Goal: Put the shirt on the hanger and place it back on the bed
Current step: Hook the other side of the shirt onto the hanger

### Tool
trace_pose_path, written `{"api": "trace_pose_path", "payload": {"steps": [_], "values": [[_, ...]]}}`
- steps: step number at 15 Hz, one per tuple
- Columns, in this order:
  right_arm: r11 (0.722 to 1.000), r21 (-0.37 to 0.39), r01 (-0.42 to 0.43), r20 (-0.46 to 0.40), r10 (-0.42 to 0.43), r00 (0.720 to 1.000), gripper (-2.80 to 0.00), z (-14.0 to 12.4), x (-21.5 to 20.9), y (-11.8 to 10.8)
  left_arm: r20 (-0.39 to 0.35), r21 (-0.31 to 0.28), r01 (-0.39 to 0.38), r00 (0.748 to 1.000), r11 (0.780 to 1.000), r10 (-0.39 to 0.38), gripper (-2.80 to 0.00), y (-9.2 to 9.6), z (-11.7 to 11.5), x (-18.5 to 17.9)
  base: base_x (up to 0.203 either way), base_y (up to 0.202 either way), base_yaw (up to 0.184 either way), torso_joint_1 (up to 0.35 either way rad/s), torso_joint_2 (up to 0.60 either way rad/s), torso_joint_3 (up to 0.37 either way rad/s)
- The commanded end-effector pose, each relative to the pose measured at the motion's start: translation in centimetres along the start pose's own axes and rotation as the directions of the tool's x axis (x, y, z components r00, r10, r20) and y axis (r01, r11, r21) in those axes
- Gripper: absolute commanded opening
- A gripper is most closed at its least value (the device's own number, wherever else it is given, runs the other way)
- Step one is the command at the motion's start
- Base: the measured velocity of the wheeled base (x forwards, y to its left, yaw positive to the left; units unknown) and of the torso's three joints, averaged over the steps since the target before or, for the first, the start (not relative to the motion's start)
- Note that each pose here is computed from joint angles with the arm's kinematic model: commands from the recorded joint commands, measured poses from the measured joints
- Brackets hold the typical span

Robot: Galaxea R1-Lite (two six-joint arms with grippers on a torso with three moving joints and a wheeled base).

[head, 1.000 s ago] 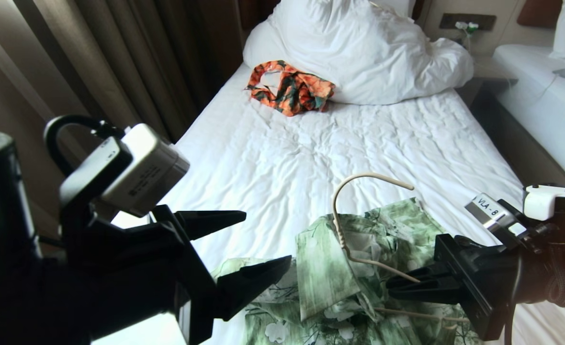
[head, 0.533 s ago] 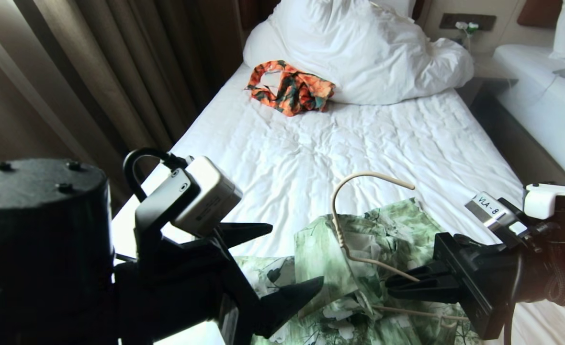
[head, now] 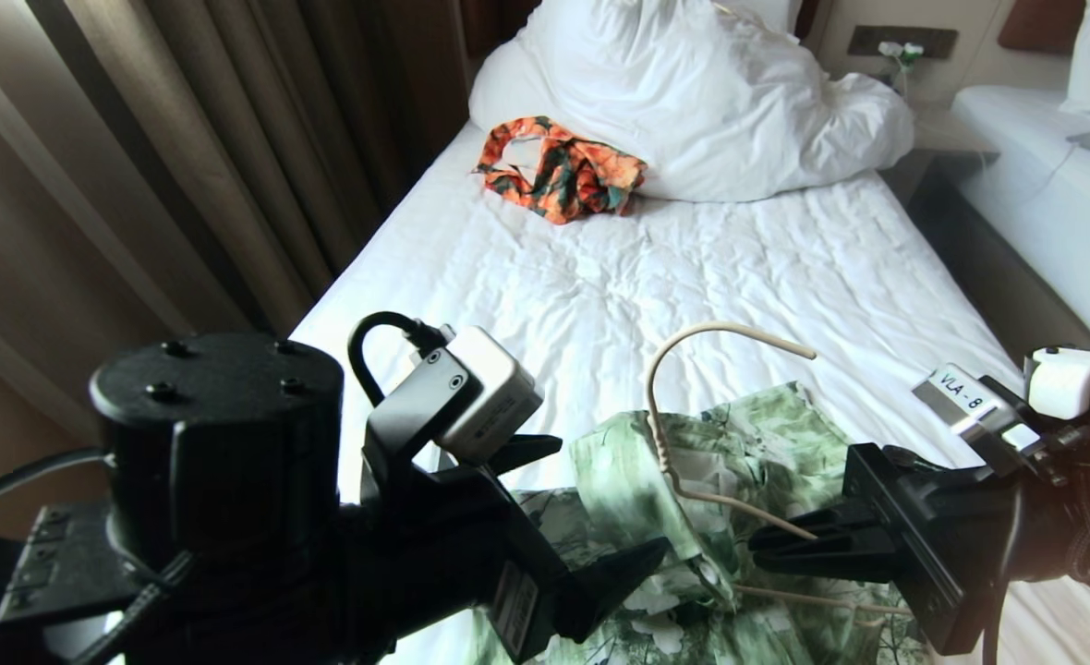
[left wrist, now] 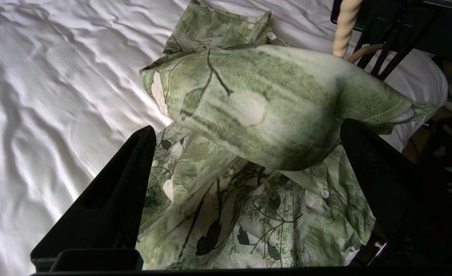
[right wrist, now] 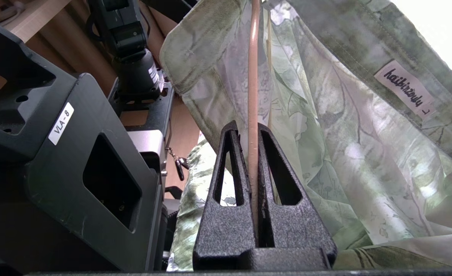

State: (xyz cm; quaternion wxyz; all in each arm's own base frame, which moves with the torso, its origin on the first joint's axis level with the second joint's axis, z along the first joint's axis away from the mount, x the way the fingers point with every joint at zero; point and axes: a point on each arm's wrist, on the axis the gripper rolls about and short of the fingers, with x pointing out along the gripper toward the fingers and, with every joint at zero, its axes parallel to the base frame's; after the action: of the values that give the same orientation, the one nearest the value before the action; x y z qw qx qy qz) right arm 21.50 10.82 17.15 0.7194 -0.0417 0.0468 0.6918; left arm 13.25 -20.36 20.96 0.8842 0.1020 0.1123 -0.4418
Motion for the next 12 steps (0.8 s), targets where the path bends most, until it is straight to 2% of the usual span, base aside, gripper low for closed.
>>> {"api": "trace_pose_path", "payload": {"steps": [1,6,10,11,12], "values": [[1.000,-0.011,-0.007,0.006,0.007,1.000,-2.80,0.2,0.0,0.1,-0.011,0.002,-0.001,1.000,1.000,0.001,0.00,-0.1,-0.4,0.9,0.000,0.000,0.000,0.000,0.00,0.000],[1.000,-0.012,-0.007,0.007,0.007,1.000,-2.80,0.2,-0.1,0.3,-0.018,0.004,0.004,1.000,1.000,-0.004,0.00,-0.2,-0.7,1.9,0.000,0.000,0.000,0.000,0.00,0.000],[1.000,-0.015,-0.006,0.008,0.007,1.000,-2.80,0.3,-0.1,0.2,0.004,0.004,0.004,1.000,1.000,-0.004,0.00,-0.4,-0.6,2.3,0.000,0.000,0.000,0.000,0.00,0.000],[1.000,-0.016,-0.006,0.008,0.006,1.000,-2.80,0.3,-0.1,0.3,0.001,0.005,0.004,1.000,1.000,-0.004,-2.80,-0.4,-0.6,2.4,0.000,0.000,0.000,0.000,0.00,0.000],[1.000,-0.018,-0.006,0.009,0.006,1.000,-2.80,0.3,-0.2,0.3,0.004,0.004,0.004,1.000,1.000,-0.004,-2.80,-0.4,-0.6,2.4,0.000,0.000,0.000,0.000,0.00,0.000]]}}
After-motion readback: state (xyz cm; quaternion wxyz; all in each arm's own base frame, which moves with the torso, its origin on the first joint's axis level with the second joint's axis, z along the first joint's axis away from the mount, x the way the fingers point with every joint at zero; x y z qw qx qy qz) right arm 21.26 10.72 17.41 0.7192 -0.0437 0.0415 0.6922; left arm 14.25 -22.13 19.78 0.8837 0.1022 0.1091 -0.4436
